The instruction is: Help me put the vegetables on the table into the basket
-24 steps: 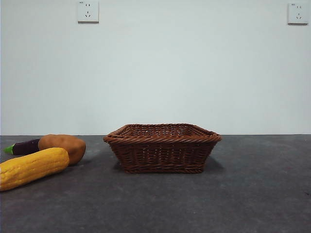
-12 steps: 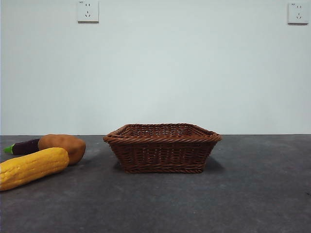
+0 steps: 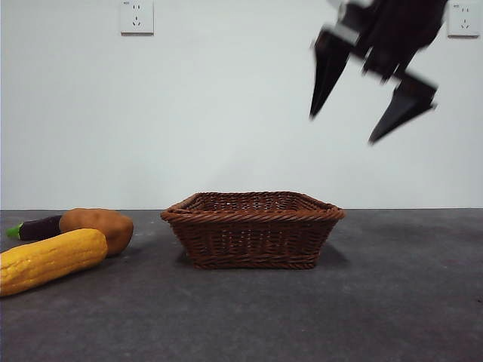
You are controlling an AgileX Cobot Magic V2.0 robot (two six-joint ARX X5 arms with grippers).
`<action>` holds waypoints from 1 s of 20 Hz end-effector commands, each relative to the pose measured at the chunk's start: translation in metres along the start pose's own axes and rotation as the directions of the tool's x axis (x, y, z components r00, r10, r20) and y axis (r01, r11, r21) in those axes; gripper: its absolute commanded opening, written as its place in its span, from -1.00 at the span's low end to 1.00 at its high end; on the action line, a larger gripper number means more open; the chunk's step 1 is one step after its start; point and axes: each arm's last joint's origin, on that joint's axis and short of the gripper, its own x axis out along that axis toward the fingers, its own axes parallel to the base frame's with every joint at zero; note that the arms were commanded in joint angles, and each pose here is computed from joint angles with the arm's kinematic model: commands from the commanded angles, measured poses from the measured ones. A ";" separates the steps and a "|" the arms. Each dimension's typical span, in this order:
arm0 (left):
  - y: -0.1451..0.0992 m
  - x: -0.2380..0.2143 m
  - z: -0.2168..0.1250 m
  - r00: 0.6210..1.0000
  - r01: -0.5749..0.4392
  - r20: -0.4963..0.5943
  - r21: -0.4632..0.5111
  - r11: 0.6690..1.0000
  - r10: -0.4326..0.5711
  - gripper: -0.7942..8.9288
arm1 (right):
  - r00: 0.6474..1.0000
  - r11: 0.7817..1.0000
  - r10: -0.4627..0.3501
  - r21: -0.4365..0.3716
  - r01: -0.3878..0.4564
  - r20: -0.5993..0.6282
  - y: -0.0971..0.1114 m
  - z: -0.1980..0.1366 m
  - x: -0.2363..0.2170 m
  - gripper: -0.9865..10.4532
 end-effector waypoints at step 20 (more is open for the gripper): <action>0.008 0.009 0.006 0.997 -0.073 -0.025 -0.011 0.997 0.073 0.52 | 0.990 0.994 -0.090 0.053 0.097 -0.112 0.001 0.009 0.133 -0.35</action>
